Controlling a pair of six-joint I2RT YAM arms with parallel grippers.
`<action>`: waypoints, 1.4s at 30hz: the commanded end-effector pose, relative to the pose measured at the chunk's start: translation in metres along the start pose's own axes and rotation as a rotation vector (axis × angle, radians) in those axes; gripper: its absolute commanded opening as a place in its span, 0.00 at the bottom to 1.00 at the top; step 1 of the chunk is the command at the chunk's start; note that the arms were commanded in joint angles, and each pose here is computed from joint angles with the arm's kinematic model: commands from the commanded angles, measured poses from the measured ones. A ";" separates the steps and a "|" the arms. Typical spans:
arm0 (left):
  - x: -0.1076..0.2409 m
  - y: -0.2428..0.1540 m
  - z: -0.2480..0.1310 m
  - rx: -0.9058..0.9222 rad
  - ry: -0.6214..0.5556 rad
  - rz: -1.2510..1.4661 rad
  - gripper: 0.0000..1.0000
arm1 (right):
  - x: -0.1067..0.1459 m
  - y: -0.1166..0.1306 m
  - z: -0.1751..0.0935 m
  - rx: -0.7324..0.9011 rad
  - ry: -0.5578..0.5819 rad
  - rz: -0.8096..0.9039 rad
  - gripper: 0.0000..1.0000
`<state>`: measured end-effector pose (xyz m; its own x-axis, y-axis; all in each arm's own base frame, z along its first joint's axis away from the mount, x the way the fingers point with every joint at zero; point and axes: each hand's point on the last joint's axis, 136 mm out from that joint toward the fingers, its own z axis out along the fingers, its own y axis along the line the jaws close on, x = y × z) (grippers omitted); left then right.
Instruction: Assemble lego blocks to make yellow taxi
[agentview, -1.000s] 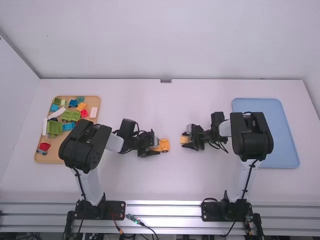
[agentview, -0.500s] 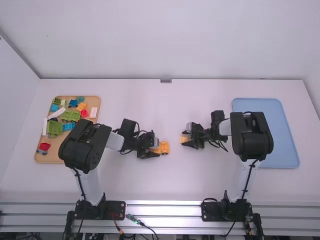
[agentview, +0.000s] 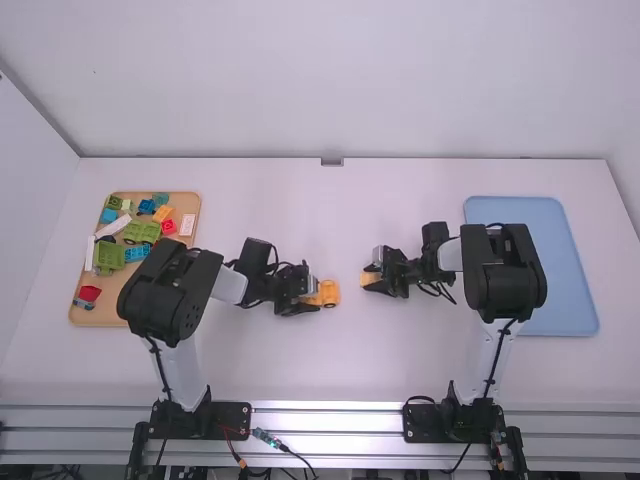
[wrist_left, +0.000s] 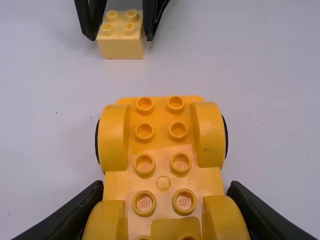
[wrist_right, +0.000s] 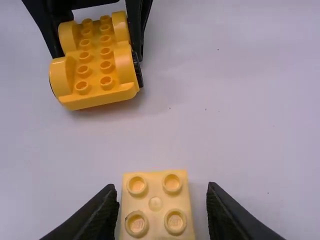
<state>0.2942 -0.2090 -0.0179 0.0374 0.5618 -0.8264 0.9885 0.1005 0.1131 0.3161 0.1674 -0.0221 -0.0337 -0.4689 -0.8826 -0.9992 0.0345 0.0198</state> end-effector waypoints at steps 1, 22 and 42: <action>0.028 -0.009 0.000 -0.017 0.105 -0.012 0.21 | -0.003 -0.003 0.001 -0.010 -0.015 -0.003 0.45; 0.027 -0.005 0.000 -0.022 0.104 -0.018 0.20 | 0.003 -0.002 0.004 -0.018 0.039 0.007 0.24; 0.027 -0.007 0.000 0.020 0.123 -0.047 0.22 | -0.051 0.014 0.015 -0.079 0.008 -0.103 0.19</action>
<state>0.2881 -0.2081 -0.0200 -0.0185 0.5700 -0.8215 0.9939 0.0997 0.0468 0.3012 0.1964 -0.0003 0.0229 -0.4896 -0.8716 -0.9979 -0.0642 0.0099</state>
